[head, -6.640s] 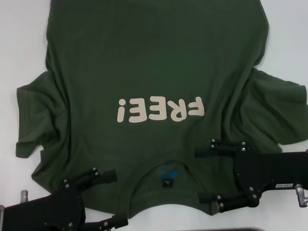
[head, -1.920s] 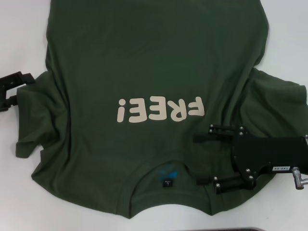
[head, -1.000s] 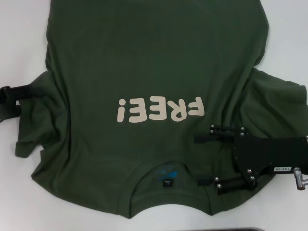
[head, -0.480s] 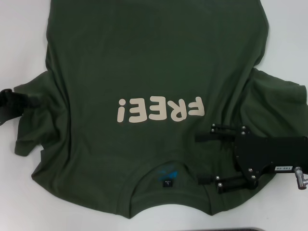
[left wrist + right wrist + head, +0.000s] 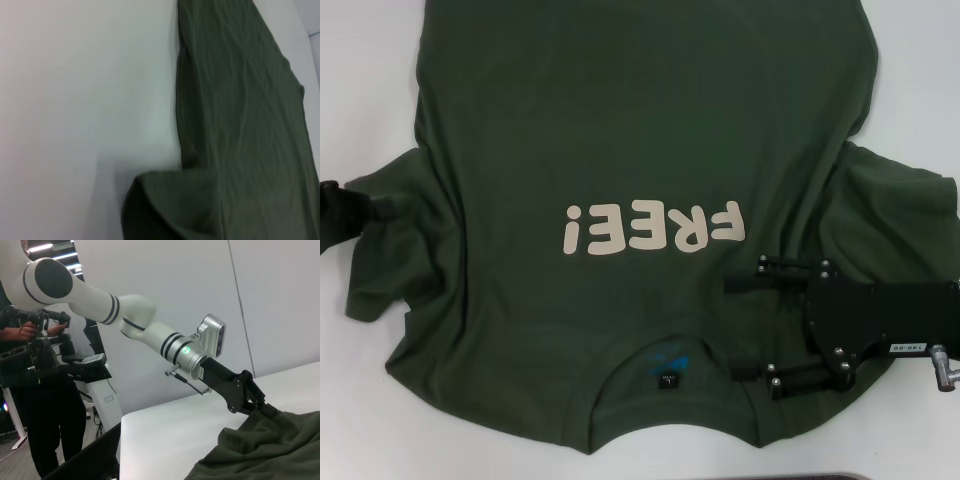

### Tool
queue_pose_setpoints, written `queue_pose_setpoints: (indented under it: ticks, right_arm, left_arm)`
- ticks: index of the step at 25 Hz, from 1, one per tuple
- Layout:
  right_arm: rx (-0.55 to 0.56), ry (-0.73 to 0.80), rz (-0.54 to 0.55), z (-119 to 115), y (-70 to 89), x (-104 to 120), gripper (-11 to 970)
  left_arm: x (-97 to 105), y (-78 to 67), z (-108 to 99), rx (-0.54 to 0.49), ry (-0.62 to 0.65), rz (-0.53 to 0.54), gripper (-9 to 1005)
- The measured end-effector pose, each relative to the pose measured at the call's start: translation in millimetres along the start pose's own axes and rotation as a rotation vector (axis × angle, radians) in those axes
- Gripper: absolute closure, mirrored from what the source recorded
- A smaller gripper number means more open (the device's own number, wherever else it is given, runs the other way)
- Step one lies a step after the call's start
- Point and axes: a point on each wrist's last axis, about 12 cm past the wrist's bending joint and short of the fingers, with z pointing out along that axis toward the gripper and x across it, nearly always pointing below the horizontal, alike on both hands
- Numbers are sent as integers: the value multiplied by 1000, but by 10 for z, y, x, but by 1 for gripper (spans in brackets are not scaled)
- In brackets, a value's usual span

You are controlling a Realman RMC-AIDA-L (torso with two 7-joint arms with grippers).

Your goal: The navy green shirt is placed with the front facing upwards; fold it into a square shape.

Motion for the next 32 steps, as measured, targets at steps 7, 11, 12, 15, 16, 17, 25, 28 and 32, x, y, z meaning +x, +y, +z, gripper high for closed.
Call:
queue_pose_setpoints:
  ticks: [7,11,12,15,16,17,25,28,32]
  right_arm:
    - [-1,-1,0,0,1,-1,37]
    - [-3,-2,0,0,3,-3,37]
    - [-3,-2,0,1,4,-2,37]
    - [-4,-3,0,4,5,-3,37]
    - [-4,-4,0,4,5,-3,37]
    - [-4,-4,0,4,5,-3,37]
    - [-3,-6,-1,8,4,-6,37]
    - [-3,-6,-1,8,2,-7,37]
    - [-4,-6,-2,9,1,-9,37]
  left_arm:
    - [-60,10,-59,9,-48,-30,948]
    - [-99,8,-106,6,-70,-30,948]
    - [-102,12,-119,4,-72,-30,948]
    - [-120,33,-177,-3,-85,-38,948]
    - [-120,33,-177,-3,-85,-38,948]
    - [-119,42,-188,-6,-87,-41,948]
    - [-141,91,-288,-10,-134,-62,947]
    - [-151,106,-324,-9,-155,-70,947]
    - [-157,124,-355,-4,-179,-83,947]
